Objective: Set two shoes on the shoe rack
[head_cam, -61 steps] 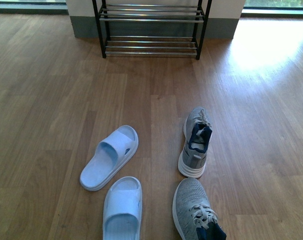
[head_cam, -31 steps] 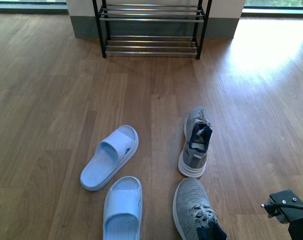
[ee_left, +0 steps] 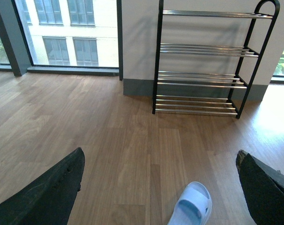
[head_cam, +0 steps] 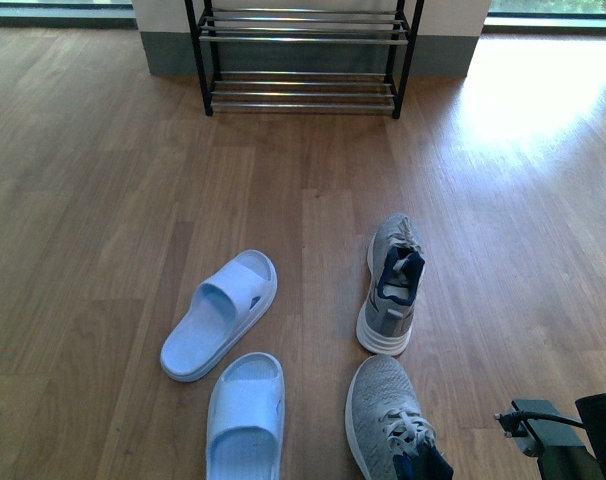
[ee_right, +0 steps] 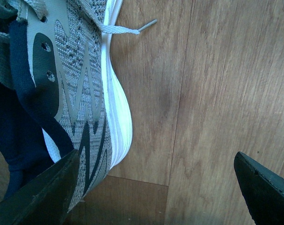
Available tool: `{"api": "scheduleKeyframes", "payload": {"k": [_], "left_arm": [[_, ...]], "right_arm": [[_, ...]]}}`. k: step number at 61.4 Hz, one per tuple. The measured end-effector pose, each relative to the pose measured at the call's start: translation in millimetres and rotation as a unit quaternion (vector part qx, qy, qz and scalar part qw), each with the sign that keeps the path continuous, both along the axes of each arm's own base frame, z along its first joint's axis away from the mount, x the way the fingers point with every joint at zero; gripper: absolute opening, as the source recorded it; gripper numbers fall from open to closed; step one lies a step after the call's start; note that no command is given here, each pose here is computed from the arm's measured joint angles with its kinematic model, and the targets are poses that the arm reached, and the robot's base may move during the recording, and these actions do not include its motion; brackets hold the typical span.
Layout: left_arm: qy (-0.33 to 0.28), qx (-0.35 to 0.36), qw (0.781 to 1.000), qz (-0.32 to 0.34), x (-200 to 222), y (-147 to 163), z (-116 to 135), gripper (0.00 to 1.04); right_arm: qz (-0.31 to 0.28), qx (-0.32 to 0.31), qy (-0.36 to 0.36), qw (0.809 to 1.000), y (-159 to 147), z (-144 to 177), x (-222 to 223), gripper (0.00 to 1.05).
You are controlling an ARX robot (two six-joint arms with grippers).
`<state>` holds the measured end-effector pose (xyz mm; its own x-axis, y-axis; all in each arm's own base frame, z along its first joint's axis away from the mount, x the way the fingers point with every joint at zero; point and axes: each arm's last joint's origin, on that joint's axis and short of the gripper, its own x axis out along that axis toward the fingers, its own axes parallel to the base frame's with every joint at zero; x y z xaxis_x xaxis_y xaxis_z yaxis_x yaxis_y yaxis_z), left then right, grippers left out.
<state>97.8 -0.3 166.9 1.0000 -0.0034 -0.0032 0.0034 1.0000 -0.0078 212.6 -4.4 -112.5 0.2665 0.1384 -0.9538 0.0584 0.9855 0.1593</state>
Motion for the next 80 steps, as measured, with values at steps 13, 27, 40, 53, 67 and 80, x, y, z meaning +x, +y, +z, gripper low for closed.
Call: {"api": "scheduleKeyframes", "payload": {"k": [13, 27, 40, 53, 67, 80], "left_arm": [[0.000, 0.000, 1.000, 0.000, 0.0, 0.0, 0.0, 0.95], [0.000, 0.000, 1.000, 0.000, 0.0, 0.0, 0.0, 0.95], [0.000, 0.000, 1.000, 0.000, 0.0, 0.0, 0.0, 0.95], [0.000, 0.000, 1.000, 0.000, 0.0, 0.0, 0.0, 0.95], [0.000, 0.000, 1.000, 0.000, 0.0, 0.0, 0.0, 0.95], [0.000, 0.000, 1.000, 0.000, 0.0, 0.0, 0.0, 0.95]], "right_arm": [[0.014, 0.006, -0.003, 1.000, 7.6, -2.9, 7.1, 0.95], [0.010, 0.015, -0.001, 1.000, 8.1, -10.9, 11.0, 0.95], [0.000, 0.014, -0.012, 1.000, 5.5, 5.7, 14.4, 0.95], [0.019, 0.025, -0.024, 0.999, 19.8, 13.3, 12.6, 0.95], [0.013, 0.016, -0.005, 1.000, 21.7, -6.9, 10.2, 0.95], [0.006, 0.019, -0.021, 1.000, 18.7, -19.4, 17.1, 0.95]]}}
